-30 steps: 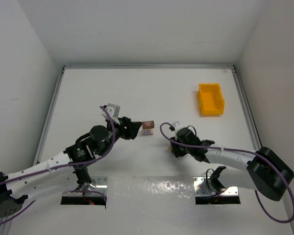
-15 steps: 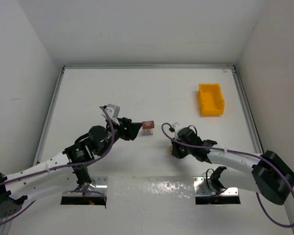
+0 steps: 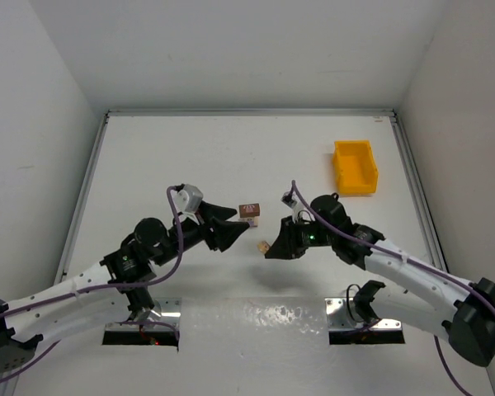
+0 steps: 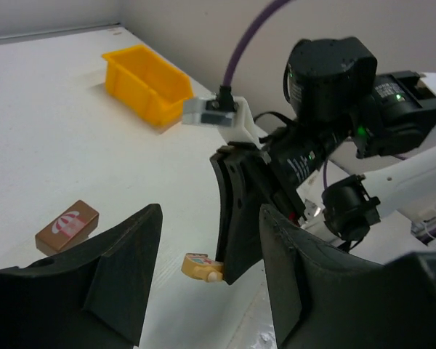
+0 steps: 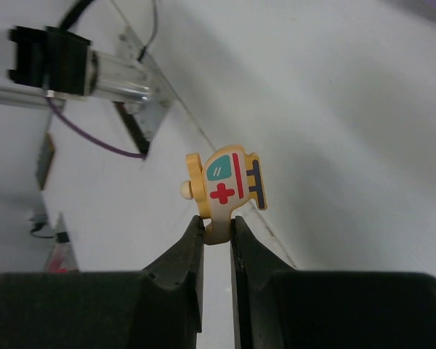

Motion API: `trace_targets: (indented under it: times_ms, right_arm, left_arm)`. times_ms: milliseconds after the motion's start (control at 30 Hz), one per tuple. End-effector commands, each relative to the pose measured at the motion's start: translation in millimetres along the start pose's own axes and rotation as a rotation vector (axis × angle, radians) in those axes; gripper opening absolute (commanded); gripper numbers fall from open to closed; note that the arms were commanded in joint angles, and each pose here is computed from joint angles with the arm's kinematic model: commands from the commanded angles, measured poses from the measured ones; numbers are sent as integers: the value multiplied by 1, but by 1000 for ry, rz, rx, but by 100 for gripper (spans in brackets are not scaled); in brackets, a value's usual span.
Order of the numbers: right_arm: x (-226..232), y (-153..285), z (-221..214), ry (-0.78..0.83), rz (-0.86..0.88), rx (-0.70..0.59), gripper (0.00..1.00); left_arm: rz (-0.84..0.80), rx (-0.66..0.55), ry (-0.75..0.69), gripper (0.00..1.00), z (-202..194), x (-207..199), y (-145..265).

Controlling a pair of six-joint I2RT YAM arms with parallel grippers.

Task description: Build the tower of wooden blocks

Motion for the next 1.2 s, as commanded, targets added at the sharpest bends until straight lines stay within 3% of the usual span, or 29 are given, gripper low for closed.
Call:
trace_targets:
  times_ms: [0, 133, 300, 467, 533, 733, 833, 900, 1033, 1167]
  right_arm:
    - [52, 18, 39, 1, 206, -71, 6]
    - [72, 32, 54, 23, 268, -94, 6]
    - [104, 55, 82, 64, 348, -165, 5]
    - [115, 64, 87, 64, 386, -190, 5]
    - [116, 66, 91, 97, 377, -211, 5]
    - [109, 67, 87, 122, 333, -211, 5]
    - [104, 66, 85, 125, 306, -202, 5]
    - [106, 66, 85, 129, 319, -206, 5]
    - [121, 72, 92, 109, 386, -226, 5]
    - [134, 80, 103, 90, 437, -250, 4]
  left_arm:
    - [-119, -43, -12, 54, 16, -22, 2]
    - [-168, -51, -37, 58, 12, -27, 6]
    - [-281, -161, -87, 66, 32, -46, 10]
    - [-300, -188, -100, 67, 42, -52, 7]
    - [-301, -175, -78, 67, 43, -55, 2]
    - [-88, -67, 93, 60, 32, -27, -16]
    - [30, -59, 208, 56, 33, -13, -16]
    - [13, -73, 265, 56, 35, -17, -14]
    - [-205, -197, 76, 58, 51, -43, 5]
    - [-323, -241, -86, 63, 49, -56, 11]
Point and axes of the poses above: each gripper's point midway between its finger pads, its own y axis back along the fingers, its own x axis along the line the jaws close on, z = x × y, the point moved 1 cm from there along y, back along the fingers, and after that the axes turned 3 degrees about y, right-handed, at the moved point
